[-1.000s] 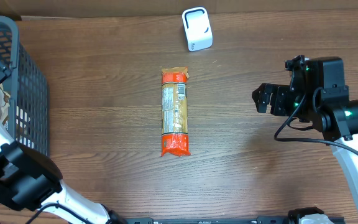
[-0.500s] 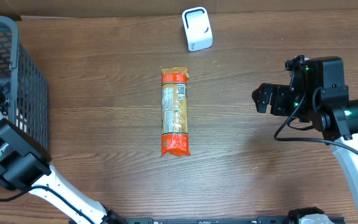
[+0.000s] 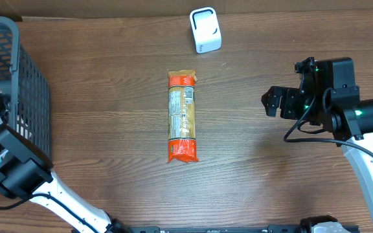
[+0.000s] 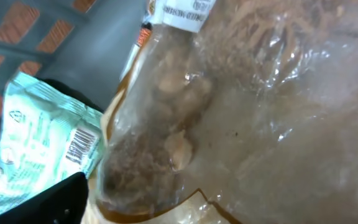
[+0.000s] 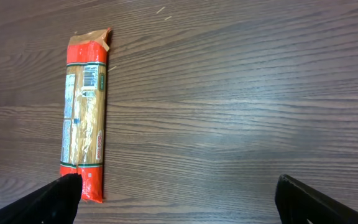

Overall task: Scan the item barcode
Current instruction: 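Reach into the basket and grasp the clear bag of mushrooms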

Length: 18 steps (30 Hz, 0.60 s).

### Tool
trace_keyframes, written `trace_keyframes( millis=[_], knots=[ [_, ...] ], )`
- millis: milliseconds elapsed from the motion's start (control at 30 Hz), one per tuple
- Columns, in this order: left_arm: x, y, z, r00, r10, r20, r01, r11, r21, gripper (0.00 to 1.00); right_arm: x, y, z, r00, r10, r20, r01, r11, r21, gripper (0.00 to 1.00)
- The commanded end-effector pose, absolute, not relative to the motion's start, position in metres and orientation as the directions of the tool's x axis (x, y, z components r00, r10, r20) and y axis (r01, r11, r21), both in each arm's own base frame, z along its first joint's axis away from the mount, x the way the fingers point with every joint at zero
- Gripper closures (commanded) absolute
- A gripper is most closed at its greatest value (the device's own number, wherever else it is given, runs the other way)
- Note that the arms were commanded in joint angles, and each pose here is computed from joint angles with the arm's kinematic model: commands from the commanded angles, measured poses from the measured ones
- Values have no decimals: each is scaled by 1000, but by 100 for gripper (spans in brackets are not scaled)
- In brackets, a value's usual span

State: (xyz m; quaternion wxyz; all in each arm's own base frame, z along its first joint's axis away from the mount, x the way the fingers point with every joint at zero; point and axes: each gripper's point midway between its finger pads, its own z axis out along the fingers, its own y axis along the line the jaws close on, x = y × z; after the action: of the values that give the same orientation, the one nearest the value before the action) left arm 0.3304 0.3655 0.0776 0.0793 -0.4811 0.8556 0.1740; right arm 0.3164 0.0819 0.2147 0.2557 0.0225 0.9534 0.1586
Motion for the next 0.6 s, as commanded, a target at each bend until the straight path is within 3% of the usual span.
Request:
trace_keyframes(
  millis=[0,100,200,333,567],
  knots=[
    [310,366,60,-524,-807,-273,-842,445,305,17,321,81,221,-859,130,-495,-39,948,316,0],
    [304,362,45,-528,-811,-252,-837,448,315,28,321,81,221,-860,130,-494,-38,948,316,0],
    [300,360,38,-531,-812,-241,-833,448,326,49,321,81,221,-860,130,-494,-38,948,316,0],
    [301,361,39,-531,-811,-247,-834,447,323,96,321,81,221,-859,130,-494,-38,948,316,0],
    [305,364,58,-544,-795,-269,-829,459,319,96,321,81,221,-859,130,-495,-39,948,316,0]
  ],
)
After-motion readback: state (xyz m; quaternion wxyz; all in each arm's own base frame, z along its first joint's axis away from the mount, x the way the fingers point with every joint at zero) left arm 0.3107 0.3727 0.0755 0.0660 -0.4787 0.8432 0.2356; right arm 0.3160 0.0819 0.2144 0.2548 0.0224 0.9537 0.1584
